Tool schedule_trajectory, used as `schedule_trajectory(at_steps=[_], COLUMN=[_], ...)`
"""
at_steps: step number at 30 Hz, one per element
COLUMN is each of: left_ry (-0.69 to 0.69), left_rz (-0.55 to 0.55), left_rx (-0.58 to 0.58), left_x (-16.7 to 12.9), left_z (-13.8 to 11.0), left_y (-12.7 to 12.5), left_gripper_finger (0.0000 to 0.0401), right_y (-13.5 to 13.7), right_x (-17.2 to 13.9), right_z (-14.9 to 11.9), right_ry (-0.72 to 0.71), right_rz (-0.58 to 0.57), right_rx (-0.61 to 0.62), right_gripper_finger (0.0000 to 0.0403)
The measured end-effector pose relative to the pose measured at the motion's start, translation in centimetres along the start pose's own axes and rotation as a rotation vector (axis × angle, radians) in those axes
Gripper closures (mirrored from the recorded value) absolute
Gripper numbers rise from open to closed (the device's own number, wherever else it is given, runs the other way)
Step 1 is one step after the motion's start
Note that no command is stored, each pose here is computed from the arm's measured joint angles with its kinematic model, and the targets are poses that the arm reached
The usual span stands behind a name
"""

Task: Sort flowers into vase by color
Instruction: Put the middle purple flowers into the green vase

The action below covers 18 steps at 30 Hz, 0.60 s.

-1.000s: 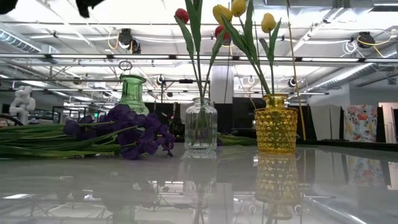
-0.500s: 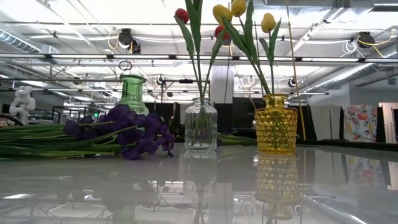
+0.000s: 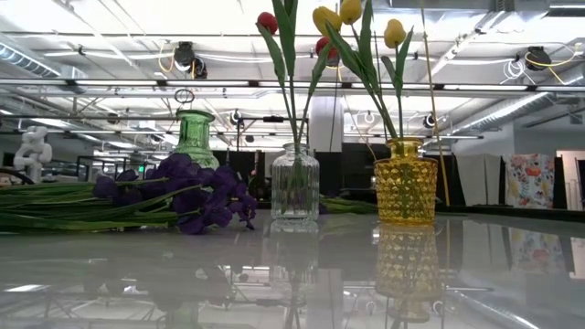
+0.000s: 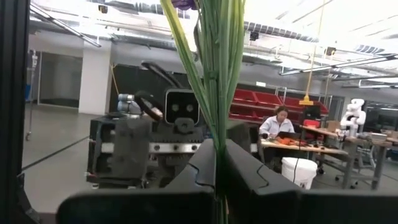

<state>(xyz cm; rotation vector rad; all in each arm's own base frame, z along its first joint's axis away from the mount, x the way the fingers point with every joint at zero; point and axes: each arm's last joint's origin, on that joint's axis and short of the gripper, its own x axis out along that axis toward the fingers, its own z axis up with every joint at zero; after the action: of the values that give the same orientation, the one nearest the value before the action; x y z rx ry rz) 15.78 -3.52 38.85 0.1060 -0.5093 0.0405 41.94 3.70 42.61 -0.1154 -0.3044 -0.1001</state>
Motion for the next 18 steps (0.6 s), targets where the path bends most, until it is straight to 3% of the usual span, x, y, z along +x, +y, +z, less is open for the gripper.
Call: schedule_trajectory(at_steps=[6, 18], left_ry=[-0.022, -0.046], left_rz=[-0.054, -0.057], left_rx=[-0.034, -0.078], left_x=[0.1, 0.6], left_z=[0.3, 0.1], left_y=[-0.1, -0.3], left_gripper_finger=[0.0033, 0.0058], right_y=[0.7, 1.1], right_x=[1.8, 3.3], right_z=[-0.8, -3.2], right_ry=[0.001, 0.033], right_rz=[0.006, 0.006], right_rx=[-0.004, -0.001], right_gripper_finger=[0.0399, 0.0399])
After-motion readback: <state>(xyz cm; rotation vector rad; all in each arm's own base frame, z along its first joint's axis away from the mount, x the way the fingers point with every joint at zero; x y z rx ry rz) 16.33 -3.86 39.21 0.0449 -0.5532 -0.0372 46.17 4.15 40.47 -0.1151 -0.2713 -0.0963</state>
